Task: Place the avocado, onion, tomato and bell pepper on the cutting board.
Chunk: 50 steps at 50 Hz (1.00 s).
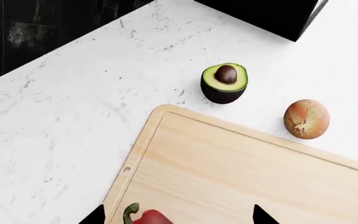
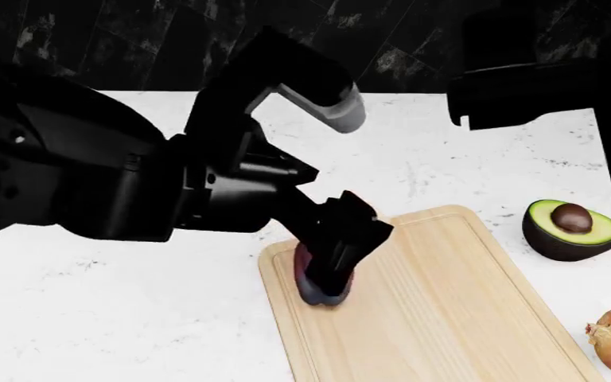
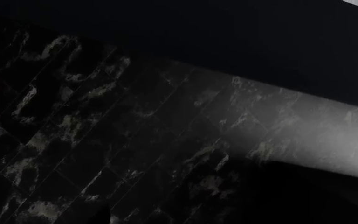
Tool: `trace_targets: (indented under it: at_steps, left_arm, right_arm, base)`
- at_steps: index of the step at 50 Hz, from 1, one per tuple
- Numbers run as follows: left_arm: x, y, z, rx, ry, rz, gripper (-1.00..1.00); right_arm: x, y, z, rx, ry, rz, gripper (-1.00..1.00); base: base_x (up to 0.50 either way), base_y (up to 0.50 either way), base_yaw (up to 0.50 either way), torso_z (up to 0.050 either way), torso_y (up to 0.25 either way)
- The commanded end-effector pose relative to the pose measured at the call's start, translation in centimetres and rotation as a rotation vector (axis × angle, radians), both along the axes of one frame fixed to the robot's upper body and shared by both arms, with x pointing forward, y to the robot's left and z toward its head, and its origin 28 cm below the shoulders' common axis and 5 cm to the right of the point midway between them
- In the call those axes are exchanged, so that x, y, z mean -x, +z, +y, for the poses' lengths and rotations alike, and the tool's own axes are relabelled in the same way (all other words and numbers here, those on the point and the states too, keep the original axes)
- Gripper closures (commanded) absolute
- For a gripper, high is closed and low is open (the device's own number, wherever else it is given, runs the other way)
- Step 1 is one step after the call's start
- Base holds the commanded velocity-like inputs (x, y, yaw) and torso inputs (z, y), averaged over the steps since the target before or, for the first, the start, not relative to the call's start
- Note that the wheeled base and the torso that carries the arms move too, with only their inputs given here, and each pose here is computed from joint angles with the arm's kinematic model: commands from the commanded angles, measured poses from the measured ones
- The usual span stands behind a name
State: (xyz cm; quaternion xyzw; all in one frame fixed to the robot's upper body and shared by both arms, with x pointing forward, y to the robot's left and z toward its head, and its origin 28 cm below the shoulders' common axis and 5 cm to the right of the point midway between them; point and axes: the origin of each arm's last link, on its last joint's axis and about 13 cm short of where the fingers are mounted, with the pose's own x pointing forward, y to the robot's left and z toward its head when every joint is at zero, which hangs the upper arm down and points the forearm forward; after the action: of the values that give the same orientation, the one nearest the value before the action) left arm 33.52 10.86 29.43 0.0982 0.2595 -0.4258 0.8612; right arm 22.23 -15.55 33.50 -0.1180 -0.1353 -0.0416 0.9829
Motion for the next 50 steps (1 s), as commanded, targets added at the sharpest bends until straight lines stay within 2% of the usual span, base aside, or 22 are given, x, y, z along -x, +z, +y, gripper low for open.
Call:
trace_targets:
  at_steps: [1, 14, 22, 24, 28, 37, 45, 50]
  left_arm:
    - [1.7, 2.5, 0.4, 0.053, -0.036, -0.078, -1.0]
    - [1.7, 1.6, 4.0, 0.004, 0.107, -0.1, -1.0]
    - [2.3, 1.5, 6.9, -0.033, 0.213, -0.12, -1.0]
    - [2.7, 1.3, 7.9, -0.055, 0.254, -0.139, -1.0]
    - [3.5, 1.9, 9.4, -0.043, 0.306, -0.158, -1.0]
    - [5.5, 2.6, 11.9, -0.04, 0.416, -0.209, -1.0]
    - [7.3, 3.6, 13.5, -0.035, 0.491, -0.252, -1.0]
    - [8.4, 3.7, 13.8, -0.04, 0.508, -0.271, -1.0]
  right_arm:
    - [0.1, 0.4, 0.0, -0.015, 0.027, -0.015, -1.0]
    - [0.2, 1.0, -0.1, -0.011, 0.014, -0.026, -1.0]
    - [0.1, 1.5, -0.6, 0.019, -0.005, -0.014, -1.0]
    - [0.0, 1.6, -0.7, 0.021, -0.002, -0.001, -1.0]
    - [0.0, 2.0, -0.8, 0.032, 0.002, 0.009, -1.0]
    - [-1.0, 2.7, -1.5, 0.063, -0.007, 0.08, -1.0]
    - [-2.5, 3.4, -2.8, 0.155, -0.066, 0.168, -1.0]
    - [-3.5, 4.2, -3.3, 0.135, -0.05, 0.225, -1.0]
  base:
    - [0.0, 0.0, 0.0, 0.0, 0.0]
    - [0.0, 0.0, 0.0, 0.0, 0.0]
    - [0.0, 0.0, 0.0, 0.0, 0.0]
    - [0.0, 0.0, 0.0, 0.0, 0.0]
    - [0.0, 0.0, 0.0, 0.0, 0.0]
    - [0.0, 0.0, 0.0, 0.0, 0.0]
    - [0.0, 0.0, 0.0, 0.0, 0.0]
    - [0.0, 0.0, 0.0, 0.0, 0.0]
